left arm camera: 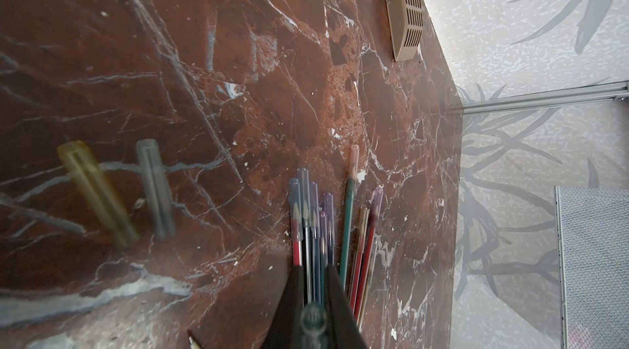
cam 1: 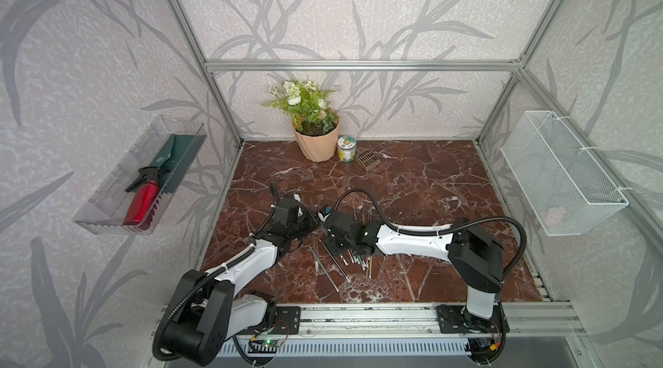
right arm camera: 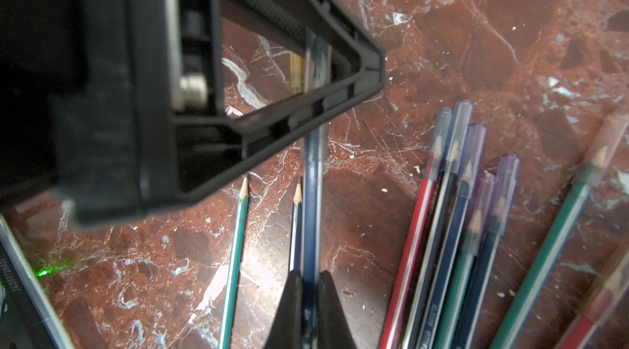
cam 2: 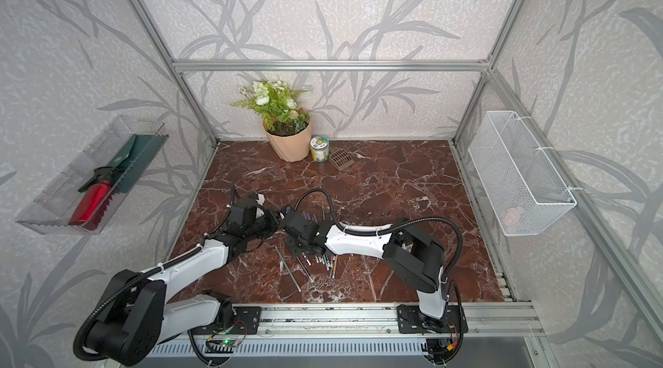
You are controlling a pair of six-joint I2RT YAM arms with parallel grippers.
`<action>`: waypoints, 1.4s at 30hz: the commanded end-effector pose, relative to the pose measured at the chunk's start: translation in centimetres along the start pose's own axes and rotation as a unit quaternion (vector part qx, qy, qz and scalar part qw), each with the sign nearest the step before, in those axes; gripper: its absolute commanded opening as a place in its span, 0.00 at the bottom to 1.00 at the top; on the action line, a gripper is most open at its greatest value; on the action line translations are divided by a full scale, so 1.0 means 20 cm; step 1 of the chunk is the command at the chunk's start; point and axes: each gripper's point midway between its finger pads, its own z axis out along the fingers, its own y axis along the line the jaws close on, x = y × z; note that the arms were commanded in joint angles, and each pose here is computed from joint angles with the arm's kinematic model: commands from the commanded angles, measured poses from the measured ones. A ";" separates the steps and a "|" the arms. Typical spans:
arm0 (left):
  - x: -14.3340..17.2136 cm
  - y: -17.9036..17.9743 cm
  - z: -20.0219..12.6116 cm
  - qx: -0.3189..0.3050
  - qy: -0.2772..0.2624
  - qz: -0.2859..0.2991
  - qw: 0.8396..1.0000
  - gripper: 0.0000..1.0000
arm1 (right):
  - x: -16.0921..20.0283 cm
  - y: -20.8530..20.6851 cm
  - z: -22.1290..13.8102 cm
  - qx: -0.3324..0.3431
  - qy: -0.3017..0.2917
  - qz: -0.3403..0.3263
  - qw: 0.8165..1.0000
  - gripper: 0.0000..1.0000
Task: Remove the protective cover of the pencils
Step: Remove the protective sleeve from the pencil, then place the pencil at the center of the board.
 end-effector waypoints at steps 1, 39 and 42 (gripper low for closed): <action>-0.10 -0.06 -0.04 0.009 -0.044 0.013 0.999 0.00 | 0.05 -0.01 -0.03 0.006 0.009 -0.011 1.000 0.00; -0.36 -0.02 0.07 -0.025 -0.059 0.004 0.998 0.00 | 0.17 -0.05 0.09 0.010 0.021 -0.010 1.000 0.00; -0.36 -0.02 0.07 -0.026 -0.058 0.004 0.998 0.00 | 0.16 -0.05 0.12 0.016 0.038 -0.018 0.999 0.00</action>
